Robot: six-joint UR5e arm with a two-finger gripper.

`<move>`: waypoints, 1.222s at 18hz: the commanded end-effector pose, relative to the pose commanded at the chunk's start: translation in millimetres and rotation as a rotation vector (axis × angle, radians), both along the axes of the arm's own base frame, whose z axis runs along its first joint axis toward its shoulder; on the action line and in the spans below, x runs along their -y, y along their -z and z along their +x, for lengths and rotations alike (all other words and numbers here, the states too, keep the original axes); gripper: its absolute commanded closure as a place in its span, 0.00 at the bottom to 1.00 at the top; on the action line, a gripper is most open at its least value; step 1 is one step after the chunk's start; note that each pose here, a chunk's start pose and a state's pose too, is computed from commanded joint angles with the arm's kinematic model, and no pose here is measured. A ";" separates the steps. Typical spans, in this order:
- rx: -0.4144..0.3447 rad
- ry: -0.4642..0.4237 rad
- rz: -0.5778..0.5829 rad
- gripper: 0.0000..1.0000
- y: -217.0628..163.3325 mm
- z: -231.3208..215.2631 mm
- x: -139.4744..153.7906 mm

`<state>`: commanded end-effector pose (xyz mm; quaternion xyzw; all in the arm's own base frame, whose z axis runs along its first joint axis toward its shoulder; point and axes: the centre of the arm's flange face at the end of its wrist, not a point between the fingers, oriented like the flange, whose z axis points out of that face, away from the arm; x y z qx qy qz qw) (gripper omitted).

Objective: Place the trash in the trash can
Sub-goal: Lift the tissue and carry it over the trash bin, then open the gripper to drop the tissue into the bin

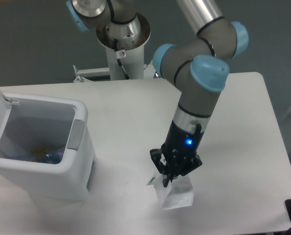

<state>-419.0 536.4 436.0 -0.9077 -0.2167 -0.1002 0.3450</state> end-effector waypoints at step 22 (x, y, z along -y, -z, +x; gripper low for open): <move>0.085 0.299 0.272 1.00 -120.8 196.3 -14.5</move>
